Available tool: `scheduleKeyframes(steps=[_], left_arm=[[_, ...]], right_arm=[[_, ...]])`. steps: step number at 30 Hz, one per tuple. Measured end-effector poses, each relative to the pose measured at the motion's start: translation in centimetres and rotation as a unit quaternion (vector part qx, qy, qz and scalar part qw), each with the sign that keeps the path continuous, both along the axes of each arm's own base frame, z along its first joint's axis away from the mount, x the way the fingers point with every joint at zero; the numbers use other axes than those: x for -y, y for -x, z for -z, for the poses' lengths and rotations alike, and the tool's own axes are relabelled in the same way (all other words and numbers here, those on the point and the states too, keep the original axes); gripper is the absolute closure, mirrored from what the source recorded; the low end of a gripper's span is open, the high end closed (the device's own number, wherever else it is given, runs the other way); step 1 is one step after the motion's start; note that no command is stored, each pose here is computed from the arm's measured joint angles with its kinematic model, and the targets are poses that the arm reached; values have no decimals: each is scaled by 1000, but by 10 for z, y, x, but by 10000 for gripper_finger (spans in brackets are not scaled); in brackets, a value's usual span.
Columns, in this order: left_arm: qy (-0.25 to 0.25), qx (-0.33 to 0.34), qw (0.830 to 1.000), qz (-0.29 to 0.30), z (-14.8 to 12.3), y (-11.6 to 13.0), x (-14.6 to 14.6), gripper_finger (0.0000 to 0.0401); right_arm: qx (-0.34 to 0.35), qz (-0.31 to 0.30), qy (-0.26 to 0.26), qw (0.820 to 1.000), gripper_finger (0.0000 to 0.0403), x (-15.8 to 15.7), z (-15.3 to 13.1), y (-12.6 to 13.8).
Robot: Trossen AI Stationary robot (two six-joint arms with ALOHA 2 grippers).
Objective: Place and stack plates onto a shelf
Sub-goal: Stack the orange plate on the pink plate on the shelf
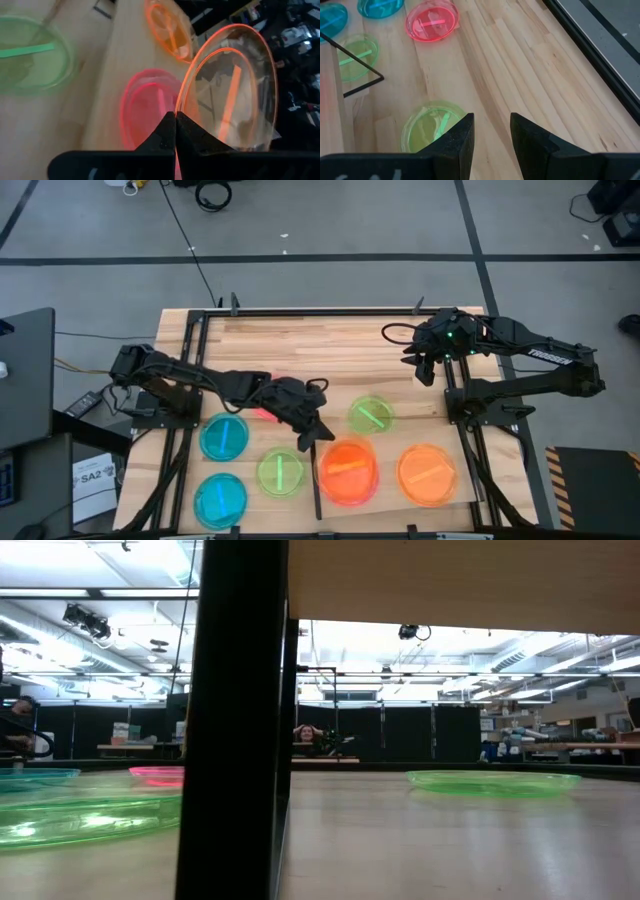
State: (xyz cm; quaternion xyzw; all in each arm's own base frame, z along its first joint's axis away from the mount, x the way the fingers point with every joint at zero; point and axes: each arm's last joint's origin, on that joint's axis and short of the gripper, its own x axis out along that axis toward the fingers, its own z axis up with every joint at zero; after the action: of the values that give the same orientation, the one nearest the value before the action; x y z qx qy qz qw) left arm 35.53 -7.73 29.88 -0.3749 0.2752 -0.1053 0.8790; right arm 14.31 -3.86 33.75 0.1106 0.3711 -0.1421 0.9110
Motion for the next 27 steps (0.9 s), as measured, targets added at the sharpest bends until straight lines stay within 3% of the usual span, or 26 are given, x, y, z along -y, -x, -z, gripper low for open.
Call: scheduleKeyframes(steps=[27], left_arm=[[-11, -26, 1000, -2, 26, -15, 8, 395]], right_arm=[[0, 0, 0, 1000, 270, 0, 0, 0]])
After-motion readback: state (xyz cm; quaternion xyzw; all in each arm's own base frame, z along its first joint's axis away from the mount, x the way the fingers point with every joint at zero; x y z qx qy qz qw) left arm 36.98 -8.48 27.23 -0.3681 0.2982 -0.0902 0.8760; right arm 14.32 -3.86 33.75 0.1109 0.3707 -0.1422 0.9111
